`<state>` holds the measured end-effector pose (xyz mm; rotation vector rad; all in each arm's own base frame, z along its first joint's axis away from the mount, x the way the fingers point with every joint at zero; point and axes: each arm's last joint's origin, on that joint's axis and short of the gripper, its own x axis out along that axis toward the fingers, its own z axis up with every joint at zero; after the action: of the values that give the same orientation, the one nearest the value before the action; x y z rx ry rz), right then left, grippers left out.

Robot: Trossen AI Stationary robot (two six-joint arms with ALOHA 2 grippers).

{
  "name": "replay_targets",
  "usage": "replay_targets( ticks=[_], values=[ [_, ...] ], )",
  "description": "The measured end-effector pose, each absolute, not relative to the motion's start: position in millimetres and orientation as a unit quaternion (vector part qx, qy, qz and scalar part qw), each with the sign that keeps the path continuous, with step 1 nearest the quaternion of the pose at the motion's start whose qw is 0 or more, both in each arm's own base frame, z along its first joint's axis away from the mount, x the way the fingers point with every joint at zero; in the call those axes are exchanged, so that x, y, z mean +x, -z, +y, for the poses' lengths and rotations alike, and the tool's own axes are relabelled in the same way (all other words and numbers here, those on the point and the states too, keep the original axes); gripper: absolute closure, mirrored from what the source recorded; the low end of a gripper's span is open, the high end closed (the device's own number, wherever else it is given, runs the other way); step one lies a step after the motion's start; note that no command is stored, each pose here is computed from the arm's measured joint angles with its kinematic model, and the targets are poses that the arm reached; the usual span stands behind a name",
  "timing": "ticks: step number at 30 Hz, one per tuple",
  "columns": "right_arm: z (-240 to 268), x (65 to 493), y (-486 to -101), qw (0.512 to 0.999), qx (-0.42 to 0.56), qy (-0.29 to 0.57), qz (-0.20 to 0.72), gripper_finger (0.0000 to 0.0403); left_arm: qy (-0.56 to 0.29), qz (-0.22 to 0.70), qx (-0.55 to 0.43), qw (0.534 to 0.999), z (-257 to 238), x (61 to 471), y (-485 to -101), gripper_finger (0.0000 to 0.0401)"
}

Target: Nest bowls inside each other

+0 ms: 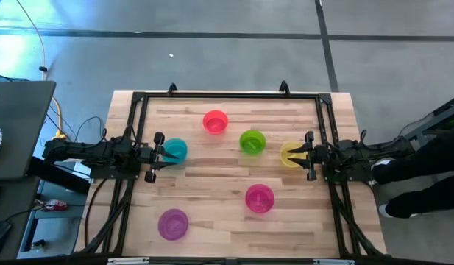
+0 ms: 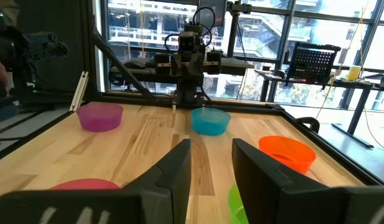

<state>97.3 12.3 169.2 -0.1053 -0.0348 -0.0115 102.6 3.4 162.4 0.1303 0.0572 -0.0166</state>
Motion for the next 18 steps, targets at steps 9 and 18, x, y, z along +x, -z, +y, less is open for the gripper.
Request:
replay_targets(
  ticks=[9, 18],
  values=[
    [12.3, 97.3, -169.2, 0.998, -0.053, 0.006, -0.017, 0.0295, 0.020, -0.003, 0.085, 0.996, 2.6, 102.7, -168.2, 0.0325],
    [12.2, 97.3, -169.2, 0.998, -0.053, 0.006, -0.017, 0.0295, 0.028, -0.049, -0.074, 0.996, 2.4, 102.2, -177.9, 0.0325]
  ],
)
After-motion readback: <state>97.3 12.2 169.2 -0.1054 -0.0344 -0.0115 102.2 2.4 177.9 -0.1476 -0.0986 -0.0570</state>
